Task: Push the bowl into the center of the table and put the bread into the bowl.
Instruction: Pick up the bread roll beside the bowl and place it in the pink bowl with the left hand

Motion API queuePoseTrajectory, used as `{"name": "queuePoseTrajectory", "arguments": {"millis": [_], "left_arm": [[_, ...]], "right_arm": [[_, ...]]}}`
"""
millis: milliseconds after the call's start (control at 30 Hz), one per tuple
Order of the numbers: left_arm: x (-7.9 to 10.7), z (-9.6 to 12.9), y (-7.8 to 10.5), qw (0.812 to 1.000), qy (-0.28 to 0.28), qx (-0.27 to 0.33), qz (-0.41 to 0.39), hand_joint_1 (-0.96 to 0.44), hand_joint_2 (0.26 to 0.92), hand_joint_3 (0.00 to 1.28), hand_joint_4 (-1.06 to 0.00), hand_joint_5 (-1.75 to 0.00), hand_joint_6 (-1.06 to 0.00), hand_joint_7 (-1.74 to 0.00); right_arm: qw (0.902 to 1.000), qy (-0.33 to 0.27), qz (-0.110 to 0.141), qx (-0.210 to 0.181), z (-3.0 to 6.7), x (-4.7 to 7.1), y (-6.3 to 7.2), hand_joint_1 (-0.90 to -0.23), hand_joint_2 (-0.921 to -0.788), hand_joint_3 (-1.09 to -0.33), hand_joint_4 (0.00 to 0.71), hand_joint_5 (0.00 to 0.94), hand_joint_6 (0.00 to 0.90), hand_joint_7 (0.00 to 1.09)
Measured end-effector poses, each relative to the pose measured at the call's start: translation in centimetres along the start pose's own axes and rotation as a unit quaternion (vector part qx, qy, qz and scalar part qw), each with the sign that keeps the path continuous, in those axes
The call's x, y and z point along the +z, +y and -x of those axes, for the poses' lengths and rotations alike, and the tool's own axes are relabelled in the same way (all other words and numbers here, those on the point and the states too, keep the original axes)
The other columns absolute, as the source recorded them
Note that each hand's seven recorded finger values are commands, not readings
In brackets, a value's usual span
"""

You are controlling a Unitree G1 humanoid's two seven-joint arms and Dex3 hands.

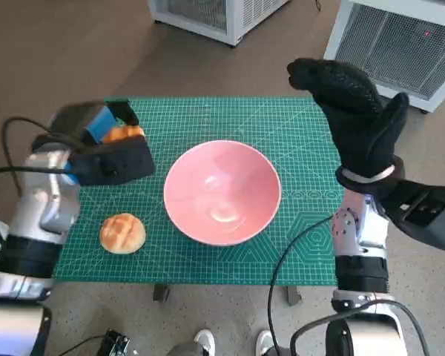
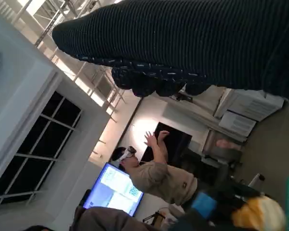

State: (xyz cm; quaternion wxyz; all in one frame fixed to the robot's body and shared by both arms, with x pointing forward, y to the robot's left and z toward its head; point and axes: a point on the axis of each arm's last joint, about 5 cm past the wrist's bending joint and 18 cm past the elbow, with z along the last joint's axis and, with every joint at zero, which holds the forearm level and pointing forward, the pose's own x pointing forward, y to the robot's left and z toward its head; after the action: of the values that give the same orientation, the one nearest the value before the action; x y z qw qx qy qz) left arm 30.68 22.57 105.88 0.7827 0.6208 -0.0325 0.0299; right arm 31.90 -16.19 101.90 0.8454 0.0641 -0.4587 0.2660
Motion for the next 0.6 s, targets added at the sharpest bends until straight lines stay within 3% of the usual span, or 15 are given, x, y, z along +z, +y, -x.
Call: {"name": "queuePoseTrajectory", "arguments": {"millis": [400, 600], "left_arm": [[1.8, 2.8, 2.7, 0.994, -0.054, 0.088, 0.040, 0.00, 0.912, 0.04, -0.74, -1.08, -0.68, -1.14], [3.6, 4.1, 2.9, 0.987, -0.104, 0.112, 0.046, 0.00, 0.911, 0.02, -0.76, -1.01, -0.69, -1.17]], "right_arm": [[1.0000, -0.001, -0.002, 0.000, 0.04, 0.0, 0.0, -0.758, -0.921, -0.848, 0.137, 0.043, -0.001, 0.58], [1.0000, -0.002, -0.005, -0.001, 0.08, 0.0, 0.0, -0.756, -0.921, -0.850, 0.135, 0.043, -0.001, 0.58]]}}
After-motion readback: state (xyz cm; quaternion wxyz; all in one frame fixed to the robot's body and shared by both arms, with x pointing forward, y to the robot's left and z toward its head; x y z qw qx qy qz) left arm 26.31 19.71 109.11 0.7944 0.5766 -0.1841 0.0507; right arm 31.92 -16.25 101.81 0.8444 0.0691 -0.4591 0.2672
